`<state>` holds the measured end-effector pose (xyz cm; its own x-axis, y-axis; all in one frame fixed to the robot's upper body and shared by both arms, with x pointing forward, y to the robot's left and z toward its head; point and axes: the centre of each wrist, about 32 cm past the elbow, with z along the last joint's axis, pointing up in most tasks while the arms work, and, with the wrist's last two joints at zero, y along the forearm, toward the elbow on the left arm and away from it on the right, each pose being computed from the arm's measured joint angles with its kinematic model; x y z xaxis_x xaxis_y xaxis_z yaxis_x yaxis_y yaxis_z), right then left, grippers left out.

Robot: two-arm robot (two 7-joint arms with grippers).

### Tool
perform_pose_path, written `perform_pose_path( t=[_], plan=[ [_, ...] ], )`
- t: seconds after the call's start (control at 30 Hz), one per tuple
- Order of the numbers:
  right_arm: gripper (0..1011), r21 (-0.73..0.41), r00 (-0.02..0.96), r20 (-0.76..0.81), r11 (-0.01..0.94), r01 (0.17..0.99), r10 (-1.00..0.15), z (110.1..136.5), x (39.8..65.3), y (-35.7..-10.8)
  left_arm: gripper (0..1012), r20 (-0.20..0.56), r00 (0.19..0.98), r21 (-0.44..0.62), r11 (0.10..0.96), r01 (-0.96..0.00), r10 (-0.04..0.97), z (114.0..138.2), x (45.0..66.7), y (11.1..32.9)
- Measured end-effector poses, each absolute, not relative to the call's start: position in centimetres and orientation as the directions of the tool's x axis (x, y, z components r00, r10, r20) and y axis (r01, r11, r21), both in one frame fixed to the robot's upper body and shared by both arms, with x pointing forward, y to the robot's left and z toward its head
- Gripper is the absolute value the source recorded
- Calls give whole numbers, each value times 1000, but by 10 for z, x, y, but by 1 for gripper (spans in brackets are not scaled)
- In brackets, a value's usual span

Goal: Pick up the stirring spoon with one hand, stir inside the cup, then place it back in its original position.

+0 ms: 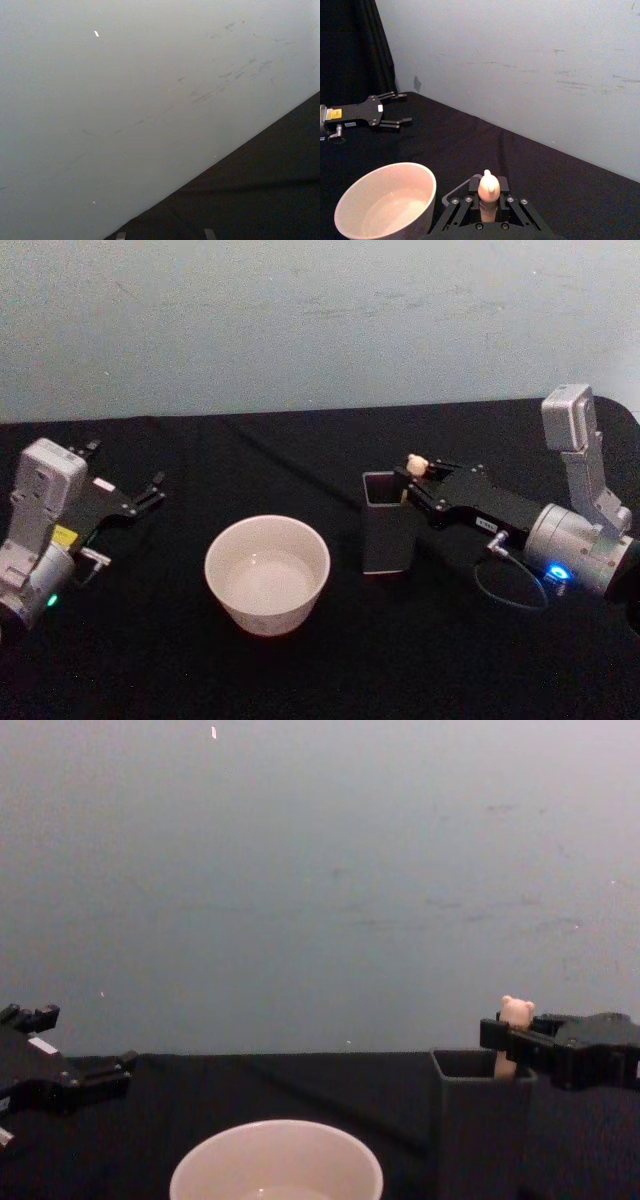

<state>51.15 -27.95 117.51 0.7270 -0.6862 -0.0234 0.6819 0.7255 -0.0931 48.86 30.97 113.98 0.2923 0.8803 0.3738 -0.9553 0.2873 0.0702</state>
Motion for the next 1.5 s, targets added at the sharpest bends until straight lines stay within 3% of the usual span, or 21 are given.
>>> perform_pose_path(
  t=[0.87,1.5],
  plan=[
    [213,-90,729,-24,728,680,-684,1176,512,-280,1001,374,292,70,287,-955,880,1140,489,310],
    [763,-89,729,-25,728,680,-684,1176,512,-280,1001,374,292,70,287,-955,880,1140,489,310]
  ],
)
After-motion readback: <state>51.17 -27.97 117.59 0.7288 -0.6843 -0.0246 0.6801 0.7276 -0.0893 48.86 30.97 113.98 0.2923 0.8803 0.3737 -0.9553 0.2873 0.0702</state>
